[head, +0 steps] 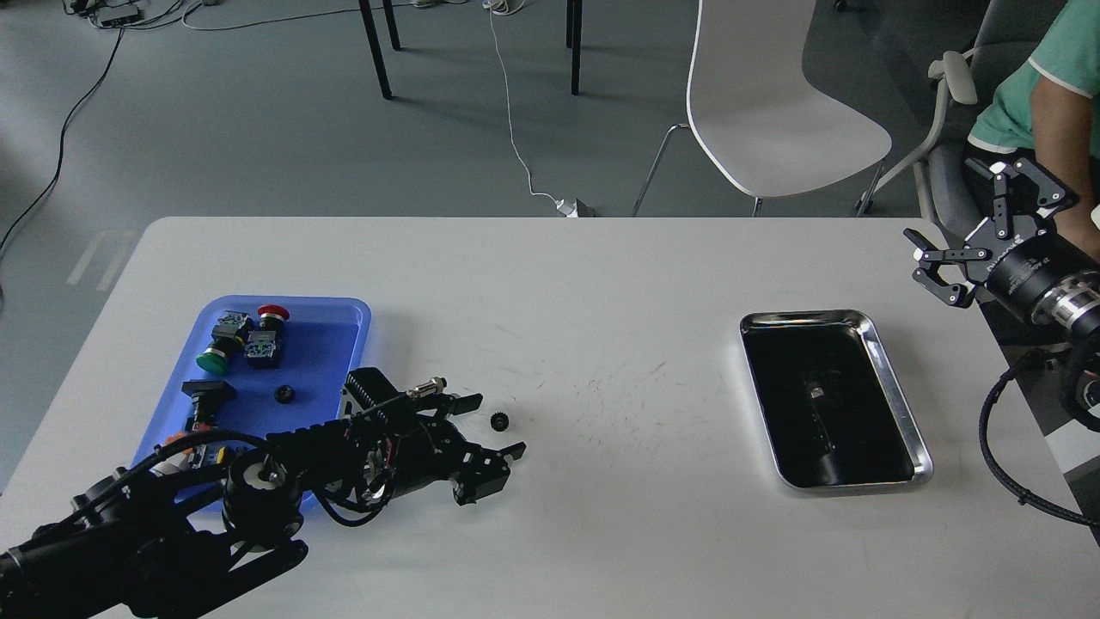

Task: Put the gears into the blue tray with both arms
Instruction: 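Reach the left gripper to the black part and grasp it, then carry the black part into the blue tray and release it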

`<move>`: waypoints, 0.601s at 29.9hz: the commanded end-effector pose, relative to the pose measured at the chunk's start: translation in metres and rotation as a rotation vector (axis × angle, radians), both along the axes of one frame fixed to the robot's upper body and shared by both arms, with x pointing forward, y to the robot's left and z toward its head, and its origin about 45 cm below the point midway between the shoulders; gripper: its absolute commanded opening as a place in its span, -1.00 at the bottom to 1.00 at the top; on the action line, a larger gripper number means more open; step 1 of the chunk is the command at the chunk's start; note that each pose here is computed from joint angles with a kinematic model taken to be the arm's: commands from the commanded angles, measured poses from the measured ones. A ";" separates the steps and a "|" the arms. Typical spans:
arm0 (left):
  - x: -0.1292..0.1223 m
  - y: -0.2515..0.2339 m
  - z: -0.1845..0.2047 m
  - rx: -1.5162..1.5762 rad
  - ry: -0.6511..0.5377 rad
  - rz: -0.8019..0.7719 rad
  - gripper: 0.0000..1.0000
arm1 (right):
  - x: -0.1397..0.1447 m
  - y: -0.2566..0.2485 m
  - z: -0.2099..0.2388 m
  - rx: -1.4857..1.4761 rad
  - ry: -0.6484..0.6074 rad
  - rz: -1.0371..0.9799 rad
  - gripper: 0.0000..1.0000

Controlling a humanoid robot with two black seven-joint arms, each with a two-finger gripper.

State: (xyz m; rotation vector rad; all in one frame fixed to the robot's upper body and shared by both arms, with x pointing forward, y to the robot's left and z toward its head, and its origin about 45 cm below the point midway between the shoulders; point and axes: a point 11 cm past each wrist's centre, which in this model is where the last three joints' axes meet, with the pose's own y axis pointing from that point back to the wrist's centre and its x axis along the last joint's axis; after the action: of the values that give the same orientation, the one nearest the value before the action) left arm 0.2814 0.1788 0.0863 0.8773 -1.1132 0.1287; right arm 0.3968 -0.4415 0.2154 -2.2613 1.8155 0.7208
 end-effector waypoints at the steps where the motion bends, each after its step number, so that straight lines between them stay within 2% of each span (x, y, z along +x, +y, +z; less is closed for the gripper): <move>1: 0.002 0.004 -0.003 0.006 -0.004 0.012 0.47 | 0.000 0.000 0.001 0.000 -0.001 0.002 0.94; 7: 0.001 0.005 -0.006 0.011 0.003 0.015 0.07 | 0.001 0.001 0.001 0.001 -0.003 0.003 0.94; 10: 0.002 0.007 -0.008 0.014 0.005 0.018 -0.03 | 0.001 0.001 0.002 -0.002 -0.005 0.003 0.94; 13: 0.002 0.007 -0.008 0.016 0.007 0.018 -0.45 | 0.003 0.002 0.004 0.000 -0.010 0.005 0.94; 18: 0.002 0.008 -0.009 0.020 0.009 0.020 -0.72 | 0.003 0.002 0.004 0.000 -0.010 0.005 0.94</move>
State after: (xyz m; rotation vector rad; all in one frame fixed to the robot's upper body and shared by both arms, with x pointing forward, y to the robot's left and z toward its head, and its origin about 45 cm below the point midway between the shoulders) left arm 0.2838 0.1870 0.0777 0.9062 -1.1007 0.1328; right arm 0.3994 -0.4397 0.2192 -2.2669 1.8066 0.7095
